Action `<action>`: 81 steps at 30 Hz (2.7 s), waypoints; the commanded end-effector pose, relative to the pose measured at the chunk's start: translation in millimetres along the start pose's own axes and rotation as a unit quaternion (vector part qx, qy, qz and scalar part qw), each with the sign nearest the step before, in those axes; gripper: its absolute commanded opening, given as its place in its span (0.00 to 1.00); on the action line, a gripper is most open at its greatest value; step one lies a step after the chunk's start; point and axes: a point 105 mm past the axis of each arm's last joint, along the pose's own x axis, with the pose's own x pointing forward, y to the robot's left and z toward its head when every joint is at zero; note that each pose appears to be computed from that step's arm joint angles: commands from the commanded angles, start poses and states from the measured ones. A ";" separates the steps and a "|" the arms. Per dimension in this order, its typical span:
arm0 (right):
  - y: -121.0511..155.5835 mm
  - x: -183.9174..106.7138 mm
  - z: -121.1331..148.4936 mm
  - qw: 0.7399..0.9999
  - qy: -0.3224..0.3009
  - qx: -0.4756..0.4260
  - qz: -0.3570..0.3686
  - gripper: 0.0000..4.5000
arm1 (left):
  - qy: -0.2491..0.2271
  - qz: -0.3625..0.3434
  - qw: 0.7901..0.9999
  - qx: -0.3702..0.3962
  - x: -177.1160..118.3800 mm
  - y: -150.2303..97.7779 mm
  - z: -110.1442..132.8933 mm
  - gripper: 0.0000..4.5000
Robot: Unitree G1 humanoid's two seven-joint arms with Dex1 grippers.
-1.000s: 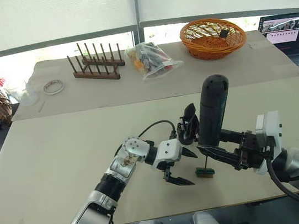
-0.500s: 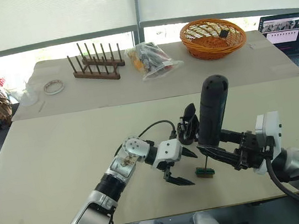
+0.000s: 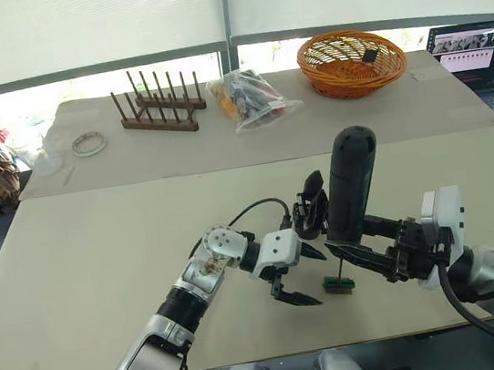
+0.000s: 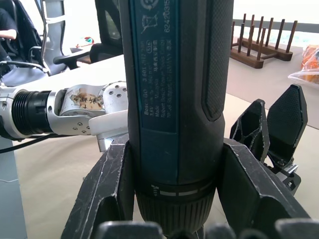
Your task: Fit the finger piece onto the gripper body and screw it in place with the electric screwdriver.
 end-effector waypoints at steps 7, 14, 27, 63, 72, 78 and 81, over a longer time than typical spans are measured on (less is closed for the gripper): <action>15.9 5.2 49.2 0.996 -0.040 -0.068 0.040 0.43 | -0.018 0.047 0.998 -0.023 -34.6 -0.6 8.1 1.00; 14.0 11.1 63.5 0.995 -0.055 -0.065 0.043 0.43 | -0.023 0.151 0.984 -0.092 -58.6 11.0 -0.6 1.00; 4.7 16.6 61.1 0.996 -0.057 -0.056 0.033 0.43 | -0.052 0.289 0.949 -0.116 -20.7 71.1 -8.3 1.00; 18.5 14.0 60.6 0.996 -0.056 -0.044 0.047 0.43 | -0.022 0.120 0.990 -0.064 -29.9 72.9 -11.1 1.00; 15.5 14.2 61.1 0.996 -0.061 -0.043 0.049 0.43 | -0.045 0.219 0.972 -0.074 -31.8 44.5 -16.9 1.00; 16.9 16.7 59.9 0.996 -0.061 -0.039 0.057 0.43 | -0.065 0.276 0.954 -0.097 -5.0 45.4 -6.4 1.00; 15.6 18.4 60.7 0.995 -0.061 -0.042 0.059 0.43 | -0.064 0.289 0.949 -0.107 3.4 46.0 -4.6 1.00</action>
